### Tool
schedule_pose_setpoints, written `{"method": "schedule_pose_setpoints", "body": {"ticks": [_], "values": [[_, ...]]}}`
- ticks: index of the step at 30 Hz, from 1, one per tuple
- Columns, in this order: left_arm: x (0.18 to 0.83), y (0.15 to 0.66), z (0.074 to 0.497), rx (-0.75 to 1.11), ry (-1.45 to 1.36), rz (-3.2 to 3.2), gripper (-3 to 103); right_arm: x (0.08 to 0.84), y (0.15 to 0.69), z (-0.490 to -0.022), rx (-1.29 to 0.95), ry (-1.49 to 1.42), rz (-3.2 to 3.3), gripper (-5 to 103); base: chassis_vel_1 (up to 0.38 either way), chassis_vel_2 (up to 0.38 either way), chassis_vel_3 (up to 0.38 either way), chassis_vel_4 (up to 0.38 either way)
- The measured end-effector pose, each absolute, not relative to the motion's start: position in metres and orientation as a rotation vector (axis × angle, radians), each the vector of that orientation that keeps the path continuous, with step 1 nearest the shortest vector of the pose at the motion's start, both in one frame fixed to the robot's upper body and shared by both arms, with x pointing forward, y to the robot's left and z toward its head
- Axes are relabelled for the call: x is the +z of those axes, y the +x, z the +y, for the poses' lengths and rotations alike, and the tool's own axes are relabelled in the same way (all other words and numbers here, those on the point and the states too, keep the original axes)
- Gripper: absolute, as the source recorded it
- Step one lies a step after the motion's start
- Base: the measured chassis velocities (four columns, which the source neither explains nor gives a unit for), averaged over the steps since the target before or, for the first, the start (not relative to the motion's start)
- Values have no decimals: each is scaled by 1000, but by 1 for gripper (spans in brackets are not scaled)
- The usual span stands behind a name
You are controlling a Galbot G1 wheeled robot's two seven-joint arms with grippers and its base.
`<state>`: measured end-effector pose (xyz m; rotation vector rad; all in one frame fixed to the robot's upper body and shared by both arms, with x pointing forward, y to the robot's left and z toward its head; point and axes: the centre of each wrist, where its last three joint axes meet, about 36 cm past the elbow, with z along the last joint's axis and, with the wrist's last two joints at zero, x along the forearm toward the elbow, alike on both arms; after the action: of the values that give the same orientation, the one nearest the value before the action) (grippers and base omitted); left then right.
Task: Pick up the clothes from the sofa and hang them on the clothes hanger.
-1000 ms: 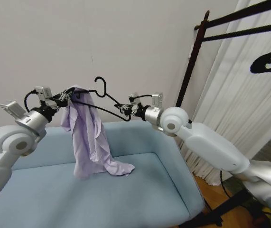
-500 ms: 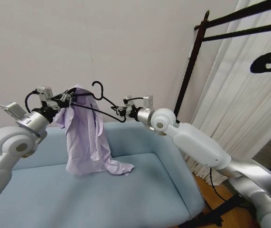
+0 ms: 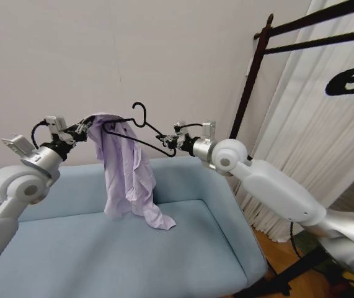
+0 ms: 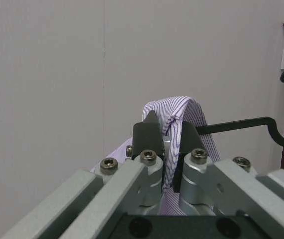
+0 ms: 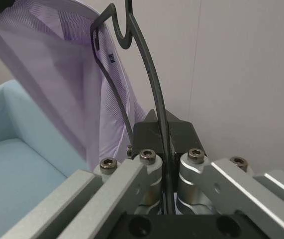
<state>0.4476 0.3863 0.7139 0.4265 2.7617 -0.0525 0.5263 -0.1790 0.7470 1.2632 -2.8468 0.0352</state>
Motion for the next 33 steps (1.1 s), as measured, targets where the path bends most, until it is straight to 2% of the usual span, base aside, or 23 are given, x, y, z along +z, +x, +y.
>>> {"method": "schedule_pose_setpoints", "body": {"ticks": [8,27,33], "values": [[713,448,383,-55,439,2759,2,750,520,-185,35,1265,-2853,2,0,0,0,0],[720,432,374,-21,485,2745,2,737,535,-111,12,1372,-2776,2,0,0,0,0],[724,423,369,-11,515,2730,2,747,553,-105,-22,1344,-2808,2,0,0,0,0]]}}
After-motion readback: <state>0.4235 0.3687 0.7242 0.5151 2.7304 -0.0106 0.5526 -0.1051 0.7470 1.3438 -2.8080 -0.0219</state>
